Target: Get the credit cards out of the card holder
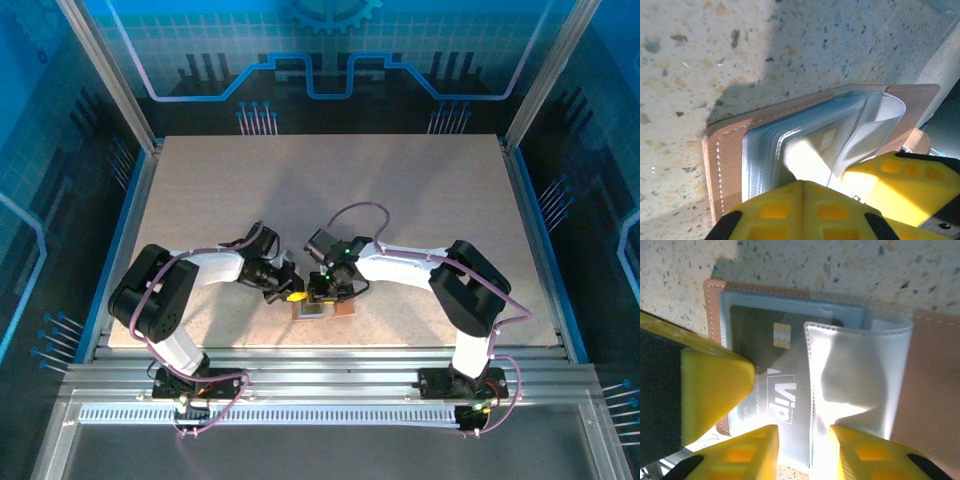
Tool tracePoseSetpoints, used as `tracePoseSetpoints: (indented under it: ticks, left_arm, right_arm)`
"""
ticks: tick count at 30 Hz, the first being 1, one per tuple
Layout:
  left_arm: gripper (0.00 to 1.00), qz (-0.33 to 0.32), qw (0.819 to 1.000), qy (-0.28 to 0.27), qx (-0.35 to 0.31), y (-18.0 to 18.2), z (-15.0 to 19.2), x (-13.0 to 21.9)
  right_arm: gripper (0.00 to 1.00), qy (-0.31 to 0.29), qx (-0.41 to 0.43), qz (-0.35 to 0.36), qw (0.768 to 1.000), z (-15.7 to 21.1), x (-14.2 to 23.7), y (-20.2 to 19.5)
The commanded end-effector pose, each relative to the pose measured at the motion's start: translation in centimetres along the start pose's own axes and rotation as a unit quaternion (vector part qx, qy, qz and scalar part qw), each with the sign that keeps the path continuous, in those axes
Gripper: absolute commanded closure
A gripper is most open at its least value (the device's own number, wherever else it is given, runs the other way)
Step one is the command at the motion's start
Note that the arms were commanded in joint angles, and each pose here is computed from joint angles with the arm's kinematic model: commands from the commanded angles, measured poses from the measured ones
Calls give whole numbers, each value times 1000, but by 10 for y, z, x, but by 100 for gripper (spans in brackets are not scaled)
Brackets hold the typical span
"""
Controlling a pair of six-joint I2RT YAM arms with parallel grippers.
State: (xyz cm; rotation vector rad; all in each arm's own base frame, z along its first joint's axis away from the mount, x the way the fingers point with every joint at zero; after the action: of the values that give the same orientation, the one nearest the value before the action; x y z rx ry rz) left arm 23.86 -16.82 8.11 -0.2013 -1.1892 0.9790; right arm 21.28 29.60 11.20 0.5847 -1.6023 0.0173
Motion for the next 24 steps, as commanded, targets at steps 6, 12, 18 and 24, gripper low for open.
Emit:
tracePoseSetpoints:
  ticks: [6,12,18,24]
  left_arm:
    - [96,-28,1000,-1,11,13,0,-5]
    - [96,-27,1000,0,10,12,0,-5]
    - [96,-27,1000,-1,11,12,-1,-5]
    - [96,-27,1000,-1,9,10,-1,-4]
  right_arm:
    - [56,12,24,75,997,3,16,3]
    - [53,12,31,100,994,2,26,1]
    - [54,16,36,125,991,3,29,-4]
    - [55,22,36,156,987,5,33,-16]
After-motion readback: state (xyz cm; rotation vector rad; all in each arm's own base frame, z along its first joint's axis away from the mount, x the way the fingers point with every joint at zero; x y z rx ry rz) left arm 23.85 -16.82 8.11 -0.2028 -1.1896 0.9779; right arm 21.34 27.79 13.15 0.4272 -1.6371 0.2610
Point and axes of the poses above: each hand's point on the last joint's axis, 136 mm out from that joint toward the fingers, its own x axis back along the fingers, its own y axis along the line the jaws close on, z = x × y, the point moved 8 cm from there along x, back along the fingers, and after that the axes turned 15 degrees about x, right-handed, at the moved point
